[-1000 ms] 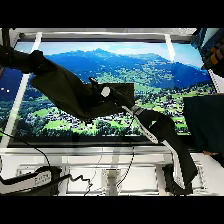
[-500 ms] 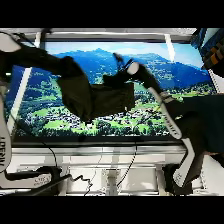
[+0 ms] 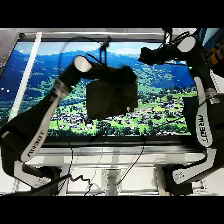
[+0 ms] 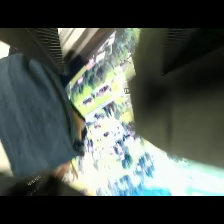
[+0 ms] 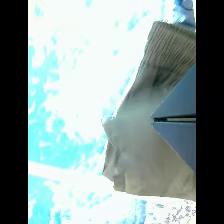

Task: Fold the clothes and pants, and hang the long-sleeved shirts on hangers.

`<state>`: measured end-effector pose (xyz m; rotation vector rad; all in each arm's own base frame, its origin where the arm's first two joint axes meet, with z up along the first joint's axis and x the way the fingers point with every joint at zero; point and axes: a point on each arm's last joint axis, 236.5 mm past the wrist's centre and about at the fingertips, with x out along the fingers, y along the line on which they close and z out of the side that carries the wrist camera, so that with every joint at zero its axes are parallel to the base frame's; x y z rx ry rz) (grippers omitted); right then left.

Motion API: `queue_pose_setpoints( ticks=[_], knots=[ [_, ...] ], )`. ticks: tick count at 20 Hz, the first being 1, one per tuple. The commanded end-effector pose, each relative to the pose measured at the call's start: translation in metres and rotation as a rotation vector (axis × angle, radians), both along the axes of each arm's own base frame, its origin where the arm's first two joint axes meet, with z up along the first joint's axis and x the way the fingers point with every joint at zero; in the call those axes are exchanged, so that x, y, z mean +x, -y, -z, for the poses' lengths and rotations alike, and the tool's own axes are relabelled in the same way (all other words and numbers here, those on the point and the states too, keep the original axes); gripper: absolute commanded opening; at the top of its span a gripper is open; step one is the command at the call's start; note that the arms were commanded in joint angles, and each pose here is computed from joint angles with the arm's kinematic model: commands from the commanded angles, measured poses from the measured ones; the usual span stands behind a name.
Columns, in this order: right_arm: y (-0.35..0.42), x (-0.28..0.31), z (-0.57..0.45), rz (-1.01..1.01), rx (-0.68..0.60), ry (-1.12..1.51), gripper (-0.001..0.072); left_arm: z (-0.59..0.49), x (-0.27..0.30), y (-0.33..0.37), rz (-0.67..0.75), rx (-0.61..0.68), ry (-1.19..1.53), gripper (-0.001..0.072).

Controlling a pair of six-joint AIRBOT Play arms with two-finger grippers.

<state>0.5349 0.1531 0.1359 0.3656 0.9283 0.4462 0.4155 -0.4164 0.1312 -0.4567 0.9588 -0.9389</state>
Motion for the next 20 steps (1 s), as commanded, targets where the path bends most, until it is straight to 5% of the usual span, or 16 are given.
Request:
queue_pose_setpoints(
  ticks=[1,6,9,10,13,15,20],
  knots=[
    [0.040,-0.007,0.006,0.008,-0.118,-0.014,0.0028,0.023,-0.022,0.029,0.061,0.018,-0.030,0.0692],
    [0.111,-0.029,0.044,-0.007,-0.320,-0.133,0.0026,0.032,-0.013,-0.002,0.072,0.058,-0.069,0.0663],
    [0.127,-0.051,0.077,-0.065,-0.242,-0.221,0.0026,0.045,-0.001,-0.035,0.065,0.124,-0.090,0.0132],
    [0.125,-0.057,0.088,-0.080,-0.170,-0.242,0.0026,0.048,-0.001,-0.045,0.075,0.135,-0.107,0.0019],
    [0.111,-0.068,0.126,-0.014,0.078,-0.316,0.0061,0.052,0.001,-0.064,0.104,0.162,-0.106,0.0016],
    [0.101,-0.069,0.156,0.075,0.144,-0.372,0.0528,0.053,0.005,-0.072,0.095,0.165,-0.114,0.0016],
    [0.044,-0.065,0.205,0.129,0.257,-0.501,0.0573,0.053,0.006,-0.075,0.093,0.165,-0.119,0.0016]
  ],
)
